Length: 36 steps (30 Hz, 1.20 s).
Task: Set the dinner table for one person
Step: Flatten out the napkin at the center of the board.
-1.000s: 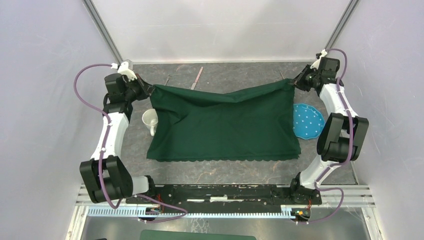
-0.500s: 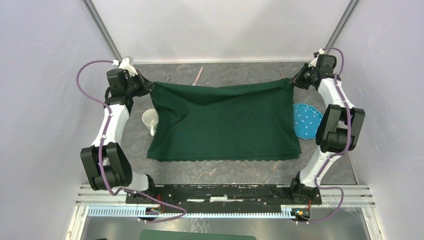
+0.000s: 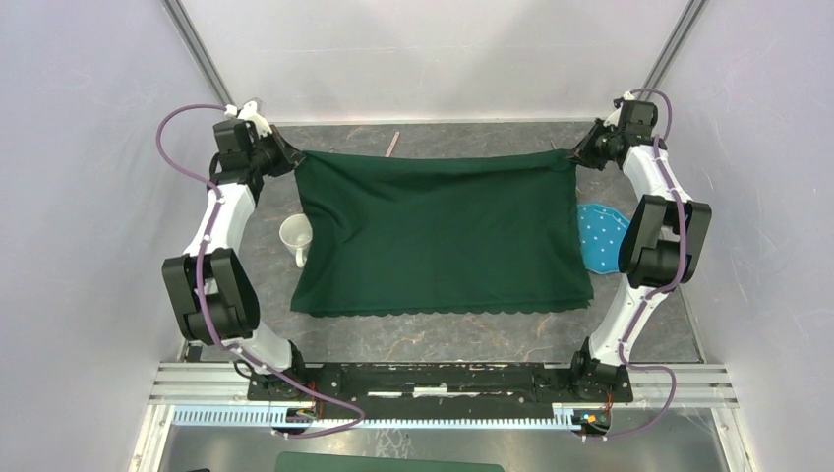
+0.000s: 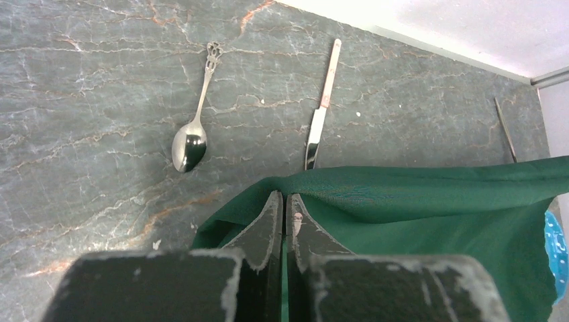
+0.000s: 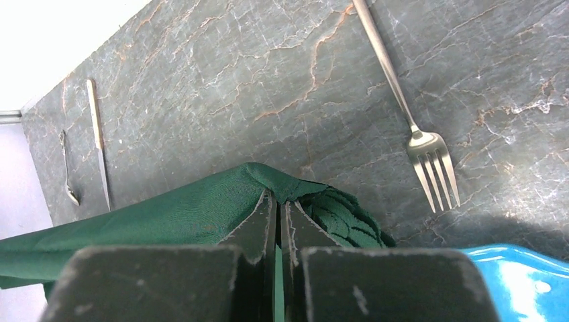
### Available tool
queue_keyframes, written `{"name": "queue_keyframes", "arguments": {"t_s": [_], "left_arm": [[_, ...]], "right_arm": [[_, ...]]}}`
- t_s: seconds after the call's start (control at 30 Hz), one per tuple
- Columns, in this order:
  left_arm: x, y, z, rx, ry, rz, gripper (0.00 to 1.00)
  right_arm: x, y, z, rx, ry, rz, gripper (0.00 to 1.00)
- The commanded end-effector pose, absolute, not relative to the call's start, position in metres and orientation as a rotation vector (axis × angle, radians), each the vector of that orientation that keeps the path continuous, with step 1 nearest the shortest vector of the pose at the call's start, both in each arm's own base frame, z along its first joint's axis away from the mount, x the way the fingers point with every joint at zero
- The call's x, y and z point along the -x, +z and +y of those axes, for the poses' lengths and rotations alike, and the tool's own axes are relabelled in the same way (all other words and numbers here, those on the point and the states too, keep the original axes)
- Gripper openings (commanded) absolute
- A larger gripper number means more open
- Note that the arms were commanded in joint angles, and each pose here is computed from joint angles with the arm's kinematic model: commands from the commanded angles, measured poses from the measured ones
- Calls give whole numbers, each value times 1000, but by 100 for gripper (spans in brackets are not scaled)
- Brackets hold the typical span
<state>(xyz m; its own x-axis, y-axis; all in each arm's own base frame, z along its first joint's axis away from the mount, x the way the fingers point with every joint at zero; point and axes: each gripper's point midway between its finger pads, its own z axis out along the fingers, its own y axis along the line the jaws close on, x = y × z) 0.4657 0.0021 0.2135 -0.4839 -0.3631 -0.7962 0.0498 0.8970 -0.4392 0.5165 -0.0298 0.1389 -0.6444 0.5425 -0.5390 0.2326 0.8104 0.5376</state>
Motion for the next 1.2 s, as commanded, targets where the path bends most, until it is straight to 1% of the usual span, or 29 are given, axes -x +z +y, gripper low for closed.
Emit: {"name": "queue_keyframes", "arguments": {"t_s": [0.0, 0.27, 0.8, 0.93, 1.17], "left_arm": [[-489, 234, 16, 207, -438, 1973, 2], [-505, 227, 18, 204, -444, 1994, 2], [-524, 208, 21, 221, -450, 2024, 2], [-528, 204, 23, 236, -440, 2020, 9], [-540, 201, 24, 234, -445, 2019, 9]], "right_arm": [[-540, 167, -45, -564, 508, 2176, 0], [-554, 178, -45, -571, 536, 2140, 0], [-561, 141, -23, -520, 507, 2183, 0], [-566, 137, -23, -510, 498, 2178, 0], [-573, 135, -28, -518, 461, 2154, 0]]}}
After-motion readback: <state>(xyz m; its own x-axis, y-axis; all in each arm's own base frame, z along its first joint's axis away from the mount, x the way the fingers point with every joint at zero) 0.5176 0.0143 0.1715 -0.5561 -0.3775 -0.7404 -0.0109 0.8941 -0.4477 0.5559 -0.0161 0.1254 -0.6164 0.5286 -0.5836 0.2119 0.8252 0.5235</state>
